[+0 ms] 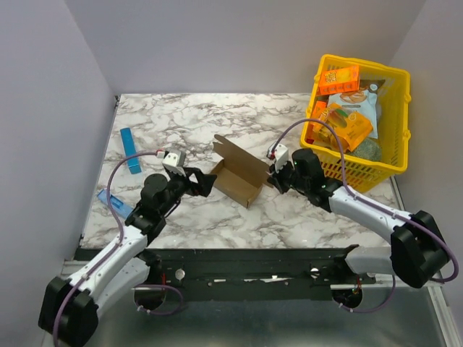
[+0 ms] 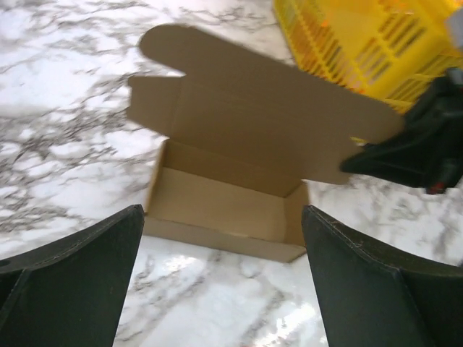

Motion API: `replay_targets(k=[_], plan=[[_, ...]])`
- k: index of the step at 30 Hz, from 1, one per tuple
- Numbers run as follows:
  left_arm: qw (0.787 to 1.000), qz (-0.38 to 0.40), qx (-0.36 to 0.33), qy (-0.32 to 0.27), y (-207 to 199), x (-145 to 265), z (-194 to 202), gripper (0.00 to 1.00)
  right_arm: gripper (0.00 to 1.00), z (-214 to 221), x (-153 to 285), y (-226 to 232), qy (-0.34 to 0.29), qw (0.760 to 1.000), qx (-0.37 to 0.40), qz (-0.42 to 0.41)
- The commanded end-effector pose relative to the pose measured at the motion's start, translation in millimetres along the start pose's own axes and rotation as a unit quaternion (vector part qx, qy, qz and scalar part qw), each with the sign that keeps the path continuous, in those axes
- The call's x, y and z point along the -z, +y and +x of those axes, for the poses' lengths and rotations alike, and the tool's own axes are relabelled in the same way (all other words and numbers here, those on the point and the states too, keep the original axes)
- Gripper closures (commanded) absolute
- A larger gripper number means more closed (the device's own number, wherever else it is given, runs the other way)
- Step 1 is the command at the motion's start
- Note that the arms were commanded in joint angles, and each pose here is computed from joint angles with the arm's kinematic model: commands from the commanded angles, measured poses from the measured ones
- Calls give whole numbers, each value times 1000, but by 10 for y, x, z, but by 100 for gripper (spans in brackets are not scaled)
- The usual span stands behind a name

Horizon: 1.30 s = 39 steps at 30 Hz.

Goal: Fold the paper box

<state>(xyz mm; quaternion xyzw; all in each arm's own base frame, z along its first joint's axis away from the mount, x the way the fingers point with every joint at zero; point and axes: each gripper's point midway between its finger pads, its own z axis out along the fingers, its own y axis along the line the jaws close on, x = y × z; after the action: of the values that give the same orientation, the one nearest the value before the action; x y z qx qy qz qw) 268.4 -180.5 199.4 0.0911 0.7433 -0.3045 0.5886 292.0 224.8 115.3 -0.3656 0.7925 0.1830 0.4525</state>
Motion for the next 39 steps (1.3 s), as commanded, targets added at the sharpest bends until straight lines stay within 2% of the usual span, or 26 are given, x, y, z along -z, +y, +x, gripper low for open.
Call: replay_targets(k=[1, 5, 12, 13, 14, 17, 22, 26, 36, 39], plan=[[995, 39, -29, -92, 136, -196, -281, 1, 95, 90, -2, -1, 37, 999, 22, -30], [993, 51, -58, -90, 414, -412, -313, 1, 92, 122, 22, -21, 42, 997, 19, -61], [991, 106, -66, -37, 524, -667, -120, 2, 94, 148, 67, -1, 40, 995, 33, -89], [989, 127, -75, -35, 477, -731, -174, 2, 95, 151, 67, 2, 41, 995, 33, -90], [989, 132, -65, -11, 514, -800, -49, 3, 95, 158, 67, 4, 43, 994, 33, -93], [984, 161, -70, 13, 489, -898, 21, 6, 95, 167, 67, -13, 46, 994, 33, -89], [984, 152, -85, 28, 587, -989, 84, 6, 95, 155, 83, -24, 47, 995, 32, -85], [985, 150, -75, 36, 661, -1078, 164, 1, 96, 158, 85, -20, 49, 995, 30, -88], [983, 166, -62, 38, 684, -1261, 172, 1, 96, 183, 65, -20, 57, 994, 27, -90], [982, 174, -52, 54, 699, -1312, 249, 5, 97, 187, 58, -27, 59, 994, 26, -89]])
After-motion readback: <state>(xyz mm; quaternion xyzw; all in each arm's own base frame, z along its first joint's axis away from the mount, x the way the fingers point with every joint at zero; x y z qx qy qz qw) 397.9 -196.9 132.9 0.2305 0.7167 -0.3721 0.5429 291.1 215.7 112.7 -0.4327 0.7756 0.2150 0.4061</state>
